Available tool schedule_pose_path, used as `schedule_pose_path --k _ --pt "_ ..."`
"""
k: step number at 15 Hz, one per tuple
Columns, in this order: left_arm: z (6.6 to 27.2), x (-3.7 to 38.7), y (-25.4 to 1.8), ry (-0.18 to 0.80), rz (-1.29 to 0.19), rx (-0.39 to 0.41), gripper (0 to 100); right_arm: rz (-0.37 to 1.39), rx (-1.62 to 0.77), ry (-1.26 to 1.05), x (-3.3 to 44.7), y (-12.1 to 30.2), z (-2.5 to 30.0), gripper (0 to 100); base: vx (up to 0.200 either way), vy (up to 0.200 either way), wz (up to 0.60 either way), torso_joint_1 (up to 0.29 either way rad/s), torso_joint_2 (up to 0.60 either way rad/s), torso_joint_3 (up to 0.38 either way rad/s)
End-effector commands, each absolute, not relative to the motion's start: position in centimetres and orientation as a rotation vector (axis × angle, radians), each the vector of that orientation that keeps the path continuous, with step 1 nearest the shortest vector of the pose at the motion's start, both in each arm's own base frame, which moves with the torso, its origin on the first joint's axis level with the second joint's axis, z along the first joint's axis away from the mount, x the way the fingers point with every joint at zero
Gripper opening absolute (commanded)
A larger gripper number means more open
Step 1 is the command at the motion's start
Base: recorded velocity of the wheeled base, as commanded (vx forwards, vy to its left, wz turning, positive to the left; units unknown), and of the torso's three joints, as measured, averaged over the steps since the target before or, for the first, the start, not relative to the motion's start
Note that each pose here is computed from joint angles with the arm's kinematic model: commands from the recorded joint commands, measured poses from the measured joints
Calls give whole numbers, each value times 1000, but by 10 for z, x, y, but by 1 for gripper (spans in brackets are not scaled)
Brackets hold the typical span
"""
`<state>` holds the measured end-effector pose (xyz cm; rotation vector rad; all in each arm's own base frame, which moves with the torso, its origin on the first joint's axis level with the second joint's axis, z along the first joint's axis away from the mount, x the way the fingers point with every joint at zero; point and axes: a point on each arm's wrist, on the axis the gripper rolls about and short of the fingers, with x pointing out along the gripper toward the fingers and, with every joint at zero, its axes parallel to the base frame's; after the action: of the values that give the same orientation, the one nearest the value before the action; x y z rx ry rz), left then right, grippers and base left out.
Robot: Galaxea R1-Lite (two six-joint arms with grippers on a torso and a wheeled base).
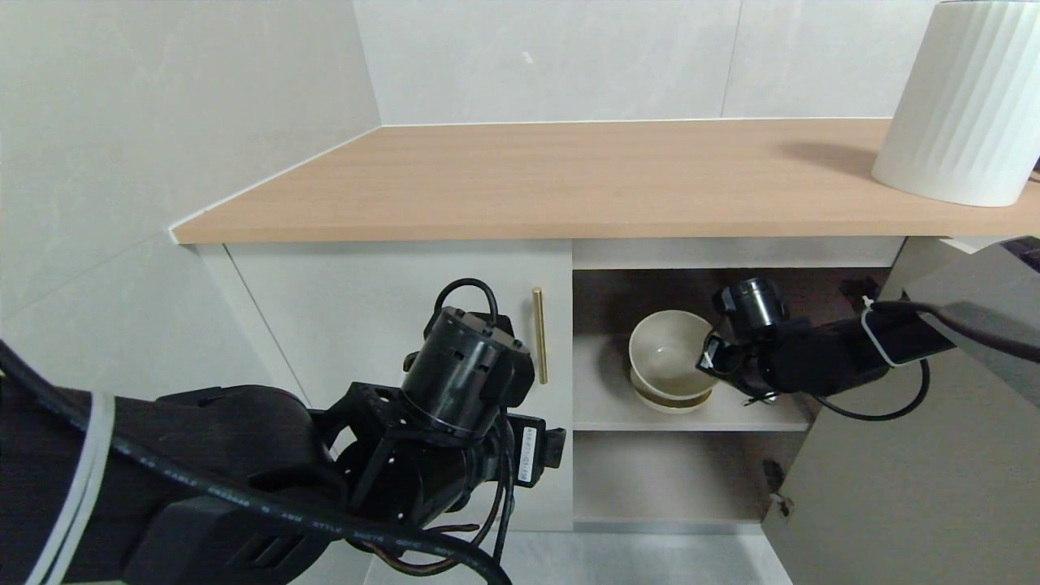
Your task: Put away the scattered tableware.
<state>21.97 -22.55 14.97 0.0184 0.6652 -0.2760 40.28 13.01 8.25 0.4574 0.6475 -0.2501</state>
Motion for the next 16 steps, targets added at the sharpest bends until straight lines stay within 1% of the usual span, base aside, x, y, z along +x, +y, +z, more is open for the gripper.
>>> schedule_pose_path --k 1,8,16 --pt "149 220 -225 666 -275 19 100 -272 453 660 413 127 68 0 0 0 0 0 0 0" --pt "149 220 -226 667 -276 20 100 -275 449 659 426 130 57 0 0 0 0 0 0 0" --pt "149 220 -226 667 -274 20 100 -273 449 660 429 132 53 0 0 0 0 0 0 0"
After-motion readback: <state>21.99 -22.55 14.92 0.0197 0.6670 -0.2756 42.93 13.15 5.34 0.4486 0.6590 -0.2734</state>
